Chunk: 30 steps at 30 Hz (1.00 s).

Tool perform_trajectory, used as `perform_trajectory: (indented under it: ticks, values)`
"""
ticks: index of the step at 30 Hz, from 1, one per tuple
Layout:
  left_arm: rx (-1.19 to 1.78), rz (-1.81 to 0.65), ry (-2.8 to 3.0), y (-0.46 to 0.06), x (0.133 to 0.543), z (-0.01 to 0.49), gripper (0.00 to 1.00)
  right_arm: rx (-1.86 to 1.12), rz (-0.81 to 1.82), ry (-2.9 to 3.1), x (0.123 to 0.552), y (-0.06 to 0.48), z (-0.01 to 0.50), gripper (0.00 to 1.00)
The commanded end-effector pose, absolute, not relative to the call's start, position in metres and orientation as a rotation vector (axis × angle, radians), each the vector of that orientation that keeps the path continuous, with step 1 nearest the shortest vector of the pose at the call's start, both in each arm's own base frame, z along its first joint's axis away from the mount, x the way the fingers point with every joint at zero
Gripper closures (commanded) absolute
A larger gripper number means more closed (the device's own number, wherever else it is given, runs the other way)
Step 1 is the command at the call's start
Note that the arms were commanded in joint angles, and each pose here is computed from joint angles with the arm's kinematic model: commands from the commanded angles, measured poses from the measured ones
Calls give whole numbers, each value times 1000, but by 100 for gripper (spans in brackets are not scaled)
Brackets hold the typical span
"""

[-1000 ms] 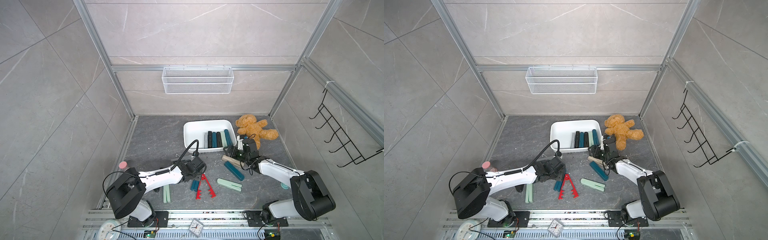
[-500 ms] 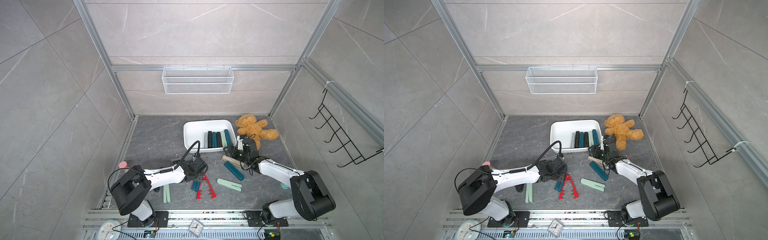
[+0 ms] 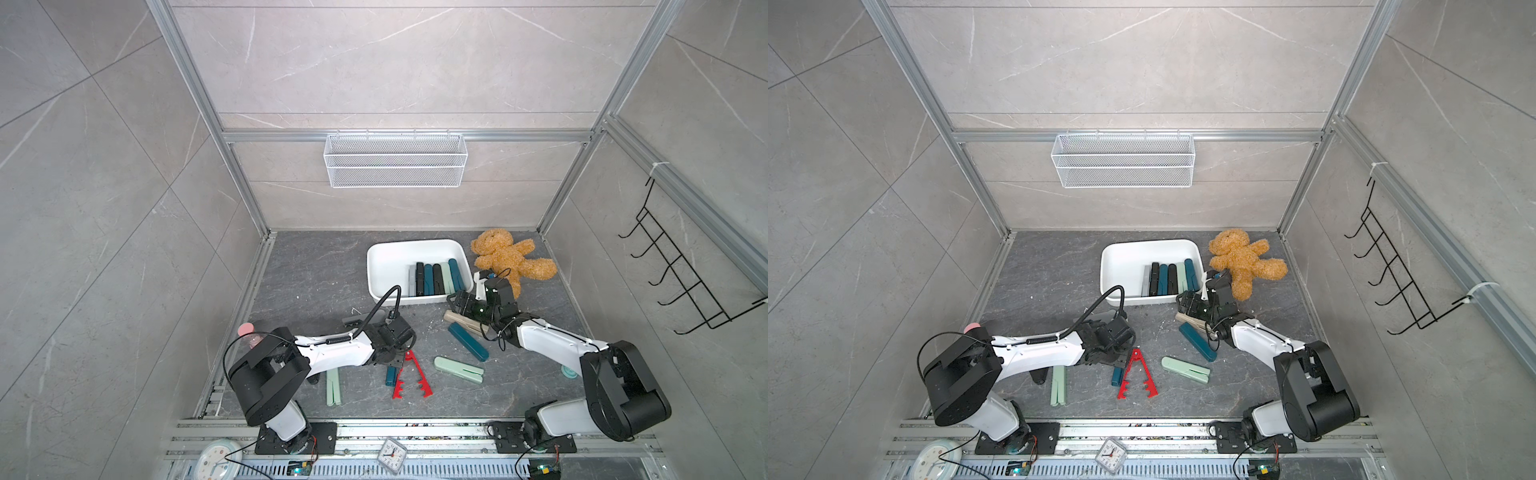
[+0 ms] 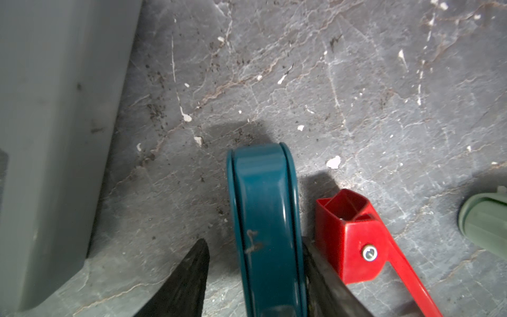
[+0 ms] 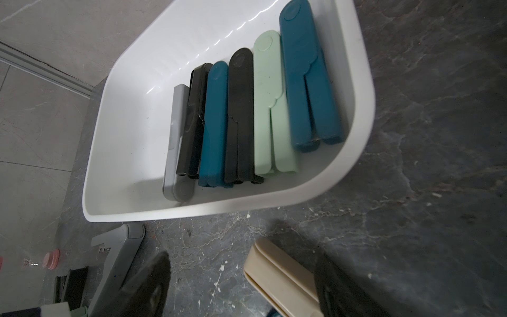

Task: Put the pruning pliers into the storage box
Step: Pick up the pruning pliers from the center of the board.

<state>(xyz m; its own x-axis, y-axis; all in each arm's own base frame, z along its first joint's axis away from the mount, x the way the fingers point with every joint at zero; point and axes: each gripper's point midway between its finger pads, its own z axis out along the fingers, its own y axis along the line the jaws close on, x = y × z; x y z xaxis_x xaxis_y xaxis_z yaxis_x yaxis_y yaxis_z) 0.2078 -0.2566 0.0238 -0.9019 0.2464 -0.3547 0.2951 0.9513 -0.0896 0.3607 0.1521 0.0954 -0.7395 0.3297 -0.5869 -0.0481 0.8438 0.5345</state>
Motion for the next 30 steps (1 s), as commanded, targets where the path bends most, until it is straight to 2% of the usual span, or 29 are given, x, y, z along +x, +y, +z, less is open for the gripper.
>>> perform_trajectory:
  ticks: [1, 6, 19, 30]
  values:
    - [383, -175, 2783, -253, 205, 22, 47, 223, 682, 2296, 360, 148, 97, 17]
    - [384, -162, 2791, -253, 206, 19, 52, 225, 680, 2295, 360, 147, 97, 17]
    - [409, -161, 2740, -258, 215, 37, 76, 229, 677, 2293, 361, 147, 98, 17]
    - [433, -193, 2605, -268, 240, 87, 78, 217, 687, 2290, 362, 149, 100, 17]
